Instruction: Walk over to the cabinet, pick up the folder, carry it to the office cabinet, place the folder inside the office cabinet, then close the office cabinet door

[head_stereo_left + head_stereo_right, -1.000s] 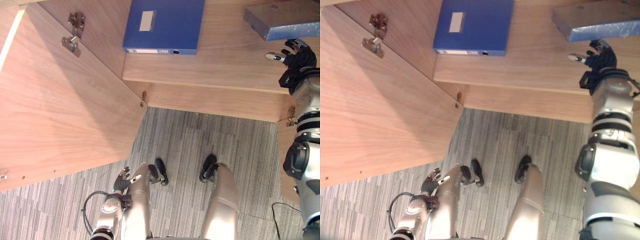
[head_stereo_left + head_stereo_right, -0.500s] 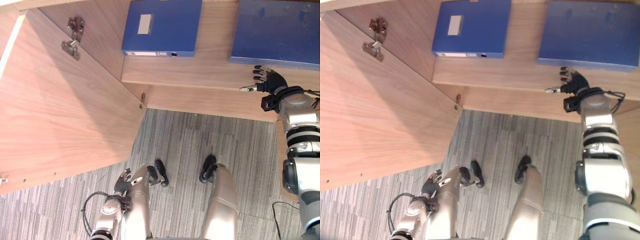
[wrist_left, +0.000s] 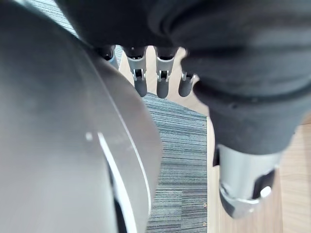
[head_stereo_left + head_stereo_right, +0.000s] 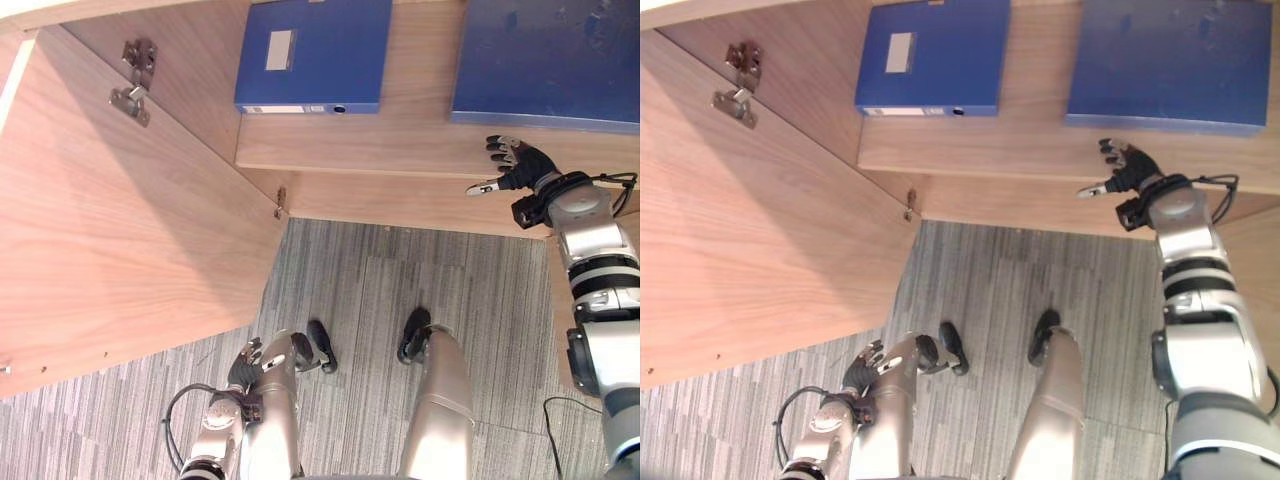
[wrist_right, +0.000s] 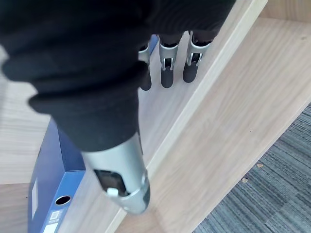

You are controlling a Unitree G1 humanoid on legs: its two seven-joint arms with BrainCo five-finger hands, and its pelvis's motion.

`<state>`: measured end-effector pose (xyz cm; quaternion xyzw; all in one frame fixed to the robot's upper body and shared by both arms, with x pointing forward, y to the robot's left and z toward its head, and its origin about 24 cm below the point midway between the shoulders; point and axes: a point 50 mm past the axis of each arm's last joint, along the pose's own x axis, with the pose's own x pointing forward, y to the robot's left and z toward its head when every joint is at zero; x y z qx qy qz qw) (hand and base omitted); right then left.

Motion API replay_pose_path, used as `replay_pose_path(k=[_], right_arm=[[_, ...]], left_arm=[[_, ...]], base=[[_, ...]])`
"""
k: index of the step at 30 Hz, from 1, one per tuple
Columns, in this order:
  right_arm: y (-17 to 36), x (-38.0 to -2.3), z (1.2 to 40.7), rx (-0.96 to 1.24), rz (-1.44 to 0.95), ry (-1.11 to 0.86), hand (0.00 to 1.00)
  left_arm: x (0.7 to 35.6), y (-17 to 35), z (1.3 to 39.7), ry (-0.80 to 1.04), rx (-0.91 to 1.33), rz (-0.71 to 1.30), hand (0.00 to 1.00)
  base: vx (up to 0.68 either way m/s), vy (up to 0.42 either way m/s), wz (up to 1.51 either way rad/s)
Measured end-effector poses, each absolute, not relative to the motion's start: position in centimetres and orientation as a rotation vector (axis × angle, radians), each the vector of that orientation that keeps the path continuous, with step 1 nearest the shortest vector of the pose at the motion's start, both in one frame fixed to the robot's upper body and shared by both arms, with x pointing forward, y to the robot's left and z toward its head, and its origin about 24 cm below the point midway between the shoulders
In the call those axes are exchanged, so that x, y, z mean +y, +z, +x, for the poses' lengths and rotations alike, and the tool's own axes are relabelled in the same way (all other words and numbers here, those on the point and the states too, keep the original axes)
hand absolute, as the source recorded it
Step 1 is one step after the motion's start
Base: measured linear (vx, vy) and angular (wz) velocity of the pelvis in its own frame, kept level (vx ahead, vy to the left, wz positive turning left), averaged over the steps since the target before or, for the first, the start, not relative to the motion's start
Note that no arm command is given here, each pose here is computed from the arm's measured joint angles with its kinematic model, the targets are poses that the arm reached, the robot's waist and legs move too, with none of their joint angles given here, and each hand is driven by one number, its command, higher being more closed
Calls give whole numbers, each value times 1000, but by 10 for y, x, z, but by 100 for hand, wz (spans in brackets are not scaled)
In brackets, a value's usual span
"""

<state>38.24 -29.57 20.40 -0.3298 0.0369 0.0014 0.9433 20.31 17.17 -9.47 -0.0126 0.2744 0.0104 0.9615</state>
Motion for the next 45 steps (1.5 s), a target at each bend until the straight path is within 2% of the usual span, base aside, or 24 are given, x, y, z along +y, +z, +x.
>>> replay_pose_path(k=[3, 8, 12, 16, 19, 21, 24, 26, 30, 35, 45], right_arm=[[190, -287, 384, 96, -662, 34, 0], [102, -263, 372, 291, -537, 130, 0], [7, -244, 330, 538, -358, 177, 0], [-52, -216, 287, 673, -196, 200, 0], [-90, -202, 249, 764, 23, 59, 0], [-116, -187, 218, 846, 200, -100, 0], [-141, -170, 174, 962, 292, -222, 0], [-152, -162, 146, 1029, 347, -288, 0], [-156, -169, 134, 1021, 418, -416, 0], [-159, -176, 120, 989, 572, -596, 0], [-163, -184, 106, 990, 617, -680, 0]], left_arm=[[173, -98, 200, 25, 574, -25, 0], [179, -109, 184, 42, 643, -10, 0], [180, -119, 171, 44, 710, -2, 0], [179, -124, 164, 52, 737, -7, 0], [173, -127, 168, 68, 758, -33, 0], [173, -125, 178, 86, 757, -43, 0], [169, -126, 182, 130, 770, -63, 0], [165, -130, 177, 141, 797, -64, 0], [162, -138, 166, 158, 854, -52, 0], [167, -154, 131, 226, 986, -63, 0], [176, -155, 128, 246, 995, -41, 0]], base=[[11, 58, -18], [81, 60, -13], [157, 6, 5], [168, -25, -4], [136, -14, -2], [86, -47, -3], [18, -65, -1], [-9, -30, 0], [-51, -4, -4], [-57, 21, -18], [5, 2, -19]])
